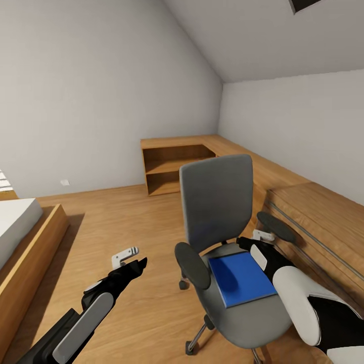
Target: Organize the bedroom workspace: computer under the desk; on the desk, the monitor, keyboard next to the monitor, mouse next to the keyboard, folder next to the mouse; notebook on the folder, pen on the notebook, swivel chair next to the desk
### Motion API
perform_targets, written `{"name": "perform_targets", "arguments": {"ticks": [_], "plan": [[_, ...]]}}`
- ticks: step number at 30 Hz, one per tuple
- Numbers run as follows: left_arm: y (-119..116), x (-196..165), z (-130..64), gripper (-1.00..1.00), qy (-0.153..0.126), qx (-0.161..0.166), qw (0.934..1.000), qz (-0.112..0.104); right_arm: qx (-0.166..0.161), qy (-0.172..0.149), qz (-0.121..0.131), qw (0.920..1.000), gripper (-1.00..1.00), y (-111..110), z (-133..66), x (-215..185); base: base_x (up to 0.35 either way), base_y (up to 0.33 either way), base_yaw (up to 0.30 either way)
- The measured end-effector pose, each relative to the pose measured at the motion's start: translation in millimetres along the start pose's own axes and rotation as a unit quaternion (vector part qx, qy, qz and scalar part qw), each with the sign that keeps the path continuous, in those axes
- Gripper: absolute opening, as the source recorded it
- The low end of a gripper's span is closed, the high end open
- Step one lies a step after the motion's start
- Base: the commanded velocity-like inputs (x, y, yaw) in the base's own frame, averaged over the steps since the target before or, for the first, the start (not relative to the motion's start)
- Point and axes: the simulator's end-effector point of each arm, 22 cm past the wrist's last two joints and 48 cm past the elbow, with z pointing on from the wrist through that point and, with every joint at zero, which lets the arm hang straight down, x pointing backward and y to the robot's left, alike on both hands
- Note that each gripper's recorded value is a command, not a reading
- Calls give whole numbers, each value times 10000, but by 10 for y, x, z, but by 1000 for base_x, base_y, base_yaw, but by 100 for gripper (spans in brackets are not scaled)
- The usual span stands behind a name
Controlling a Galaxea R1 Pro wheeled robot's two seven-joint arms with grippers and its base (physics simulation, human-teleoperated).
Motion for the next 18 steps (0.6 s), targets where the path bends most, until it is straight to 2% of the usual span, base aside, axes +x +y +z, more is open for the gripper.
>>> {"name": "perform_targets", "arguments": {"ticks": [7,18], "plan": [[54,112,68,100,2,3,10000,-1,-4,-2,-6,10000,100,-16,76,116,0,0,0],[21,203,71,100,89,35,9999,71,6,2,-53,10000,100,-7,75,129,27,0,0]]}}
